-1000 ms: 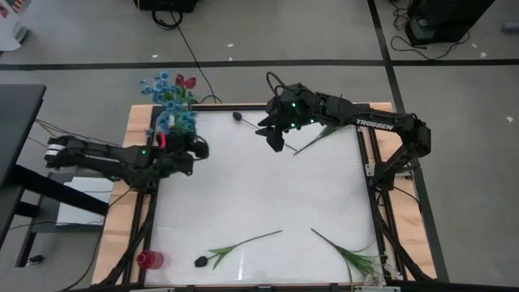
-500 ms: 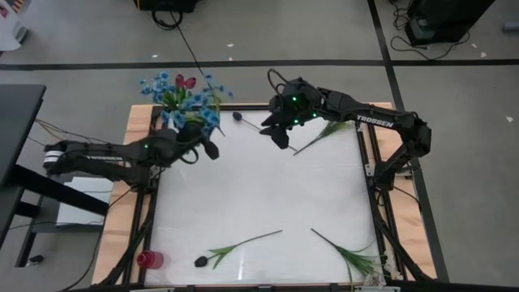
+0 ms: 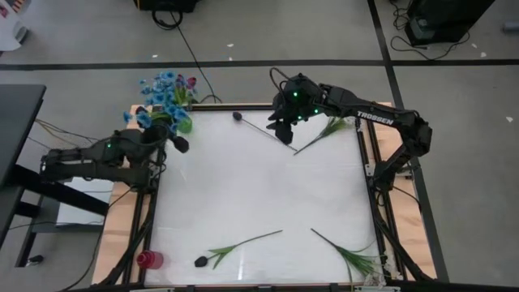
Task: Sort flowers into vase by color
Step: Put the blue flowers into the green vase
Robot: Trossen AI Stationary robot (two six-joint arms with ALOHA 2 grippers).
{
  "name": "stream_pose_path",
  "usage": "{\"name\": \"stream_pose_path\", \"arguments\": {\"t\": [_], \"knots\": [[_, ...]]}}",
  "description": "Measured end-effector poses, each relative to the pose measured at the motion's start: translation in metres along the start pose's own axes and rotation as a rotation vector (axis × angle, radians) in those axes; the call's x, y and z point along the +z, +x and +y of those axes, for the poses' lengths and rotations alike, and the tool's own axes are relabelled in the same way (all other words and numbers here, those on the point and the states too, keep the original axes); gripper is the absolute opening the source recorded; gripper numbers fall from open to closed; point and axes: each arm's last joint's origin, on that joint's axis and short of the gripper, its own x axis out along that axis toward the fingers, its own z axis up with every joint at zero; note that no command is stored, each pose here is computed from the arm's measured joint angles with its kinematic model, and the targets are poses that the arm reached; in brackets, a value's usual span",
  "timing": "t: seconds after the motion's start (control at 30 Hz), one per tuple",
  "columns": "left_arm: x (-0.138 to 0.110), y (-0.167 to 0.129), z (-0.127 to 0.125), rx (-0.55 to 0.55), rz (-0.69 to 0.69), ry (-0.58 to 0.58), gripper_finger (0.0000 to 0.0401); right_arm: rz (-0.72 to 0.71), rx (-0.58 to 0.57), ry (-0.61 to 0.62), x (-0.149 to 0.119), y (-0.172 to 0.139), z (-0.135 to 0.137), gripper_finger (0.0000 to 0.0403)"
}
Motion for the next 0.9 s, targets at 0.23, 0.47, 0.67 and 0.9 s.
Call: {"name": "stream_pose_path", "arguments": {"t": [0.23,0.47,0.67,0.9], "knots": [[-0.02,0.007,0.015,0.157,0.094,0.004,0.0014,-0.051,-0.07,0.077,0.002,-0.009,-0.031,0.0167],[-0.057,0.034,0.015,0.23,-0.041,-0.145,0.0014,-0.166,-0.081,0.096,0.009,-0.02,-0.059,0.0166],[-0.041,0.034,0.025,0.268,-0.125,-0.092,0.0013,-0.143,-0.084,0.162,0.004,-0.025,-0.071,0.0166],[-0.039,0.037,0.036,0.307,-0.089,-0.038,0.0013,-0.139,-0.101,0.164,0.003,-0.026,-0.075,0.0166]]}}
